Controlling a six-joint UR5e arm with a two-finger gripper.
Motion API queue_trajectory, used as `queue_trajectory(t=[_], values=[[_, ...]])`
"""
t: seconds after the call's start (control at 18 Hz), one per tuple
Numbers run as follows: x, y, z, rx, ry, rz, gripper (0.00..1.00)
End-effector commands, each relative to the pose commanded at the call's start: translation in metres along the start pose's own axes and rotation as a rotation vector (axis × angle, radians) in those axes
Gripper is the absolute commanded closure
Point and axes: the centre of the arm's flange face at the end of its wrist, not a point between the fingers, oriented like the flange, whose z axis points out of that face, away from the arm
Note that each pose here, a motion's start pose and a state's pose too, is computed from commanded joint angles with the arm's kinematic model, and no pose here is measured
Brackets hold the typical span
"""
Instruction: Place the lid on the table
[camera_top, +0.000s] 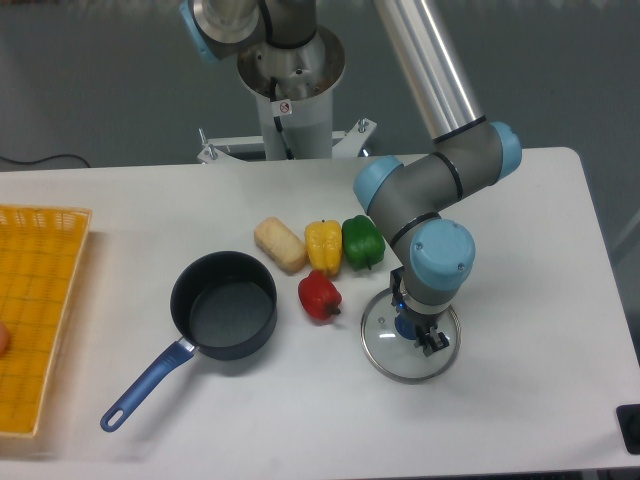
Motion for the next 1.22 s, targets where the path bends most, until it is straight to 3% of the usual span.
queue_trajectory(t=[0.22, 0.33, 0.39, 0.94, 1.11, 1.22], values=[[0.0, 0.0, -0.001, 0.0, -0.002, 0.0, 0.2], [0.0, 0.0, -0.001, -0.002, -0.003, 0.006, 0.02], [0.0, 0.0, -0.002, -0.001, -0.005, 0.008, 0.0], [0.044, -0.002, -0.061, -0.028, -0.058, 0.009, 0.0], [0.06, -0.008, -0.106, -0.042, -0.123, 0.018, 0.0], [0.074, -0.016, -0.122, -0.038, -0.103, 0.029, 0.0]])
